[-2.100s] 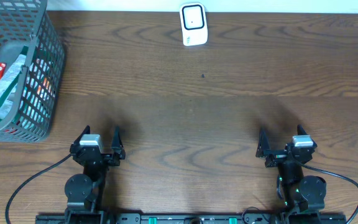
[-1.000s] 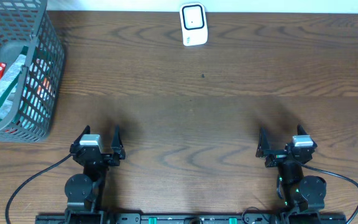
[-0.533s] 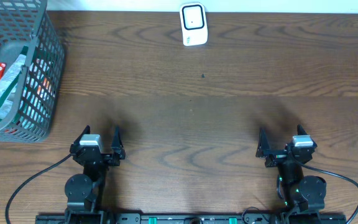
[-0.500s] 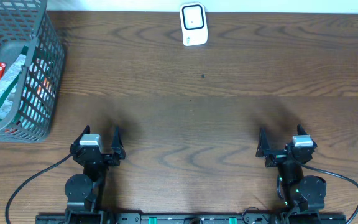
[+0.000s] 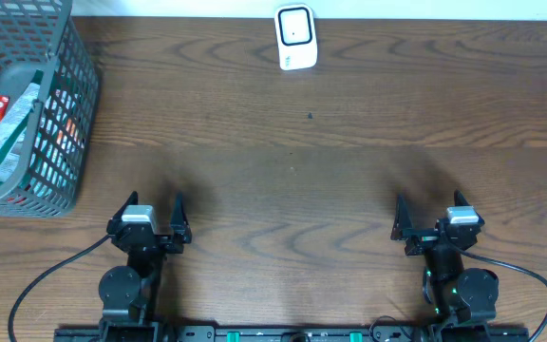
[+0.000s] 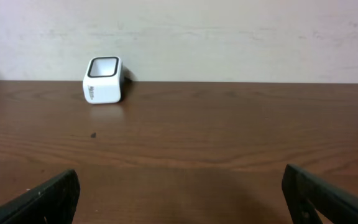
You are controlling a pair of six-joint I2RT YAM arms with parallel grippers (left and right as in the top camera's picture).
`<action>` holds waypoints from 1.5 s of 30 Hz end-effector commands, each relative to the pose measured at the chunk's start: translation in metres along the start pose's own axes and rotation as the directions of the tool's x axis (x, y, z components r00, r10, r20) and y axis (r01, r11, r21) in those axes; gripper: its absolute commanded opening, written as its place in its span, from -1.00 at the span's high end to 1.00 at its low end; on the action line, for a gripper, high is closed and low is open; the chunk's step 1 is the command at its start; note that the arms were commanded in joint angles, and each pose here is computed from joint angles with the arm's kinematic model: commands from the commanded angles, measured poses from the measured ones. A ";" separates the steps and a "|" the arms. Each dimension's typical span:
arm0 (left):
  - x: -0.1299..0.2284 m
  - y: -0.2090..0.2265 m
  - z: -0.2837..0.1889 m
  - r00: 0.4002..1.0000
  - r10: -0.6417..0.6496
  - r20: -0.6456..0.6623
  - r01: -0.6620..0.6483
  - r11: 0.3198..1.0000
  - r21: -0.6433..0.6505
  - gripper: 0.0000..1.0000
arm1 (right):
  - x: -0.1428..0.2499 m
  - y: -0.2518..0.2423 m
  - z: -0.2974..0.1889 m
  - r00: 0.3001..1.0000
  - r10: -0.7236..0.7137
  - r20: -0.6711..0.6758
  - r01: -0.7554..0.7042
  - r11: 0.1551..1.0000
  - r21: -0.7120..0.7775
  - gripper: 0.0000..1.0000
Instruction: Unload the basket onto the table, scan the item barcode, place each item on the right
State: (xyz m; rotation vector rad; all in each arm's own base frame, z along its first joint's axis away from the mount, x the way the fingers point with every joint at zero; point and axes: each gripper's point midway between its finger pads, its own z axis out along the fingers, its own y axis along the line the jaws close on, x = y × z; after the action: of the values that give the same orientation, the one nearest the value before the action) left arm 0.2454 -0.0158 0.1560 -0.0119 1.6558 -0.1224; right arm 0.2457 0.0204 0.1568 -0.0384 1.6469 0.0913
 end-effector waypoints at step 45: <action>-0.246 0.107 0.051 0.790 -0.157 -0.592 -0.210 0.839 -0.503 -0.96 | 0.000 -0.001 0.000 1.000 -0.015 0.000 0.015 1.000 0.005 -0.98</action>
State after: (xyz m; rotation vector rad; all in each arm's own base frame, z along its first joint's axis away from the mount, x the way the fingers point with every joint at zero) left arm 0.3225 0.0643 0.3853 -0.2951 2.3293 0.2626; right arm 0.2456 0.0209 0.1568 -0.0411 1.6468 0.0935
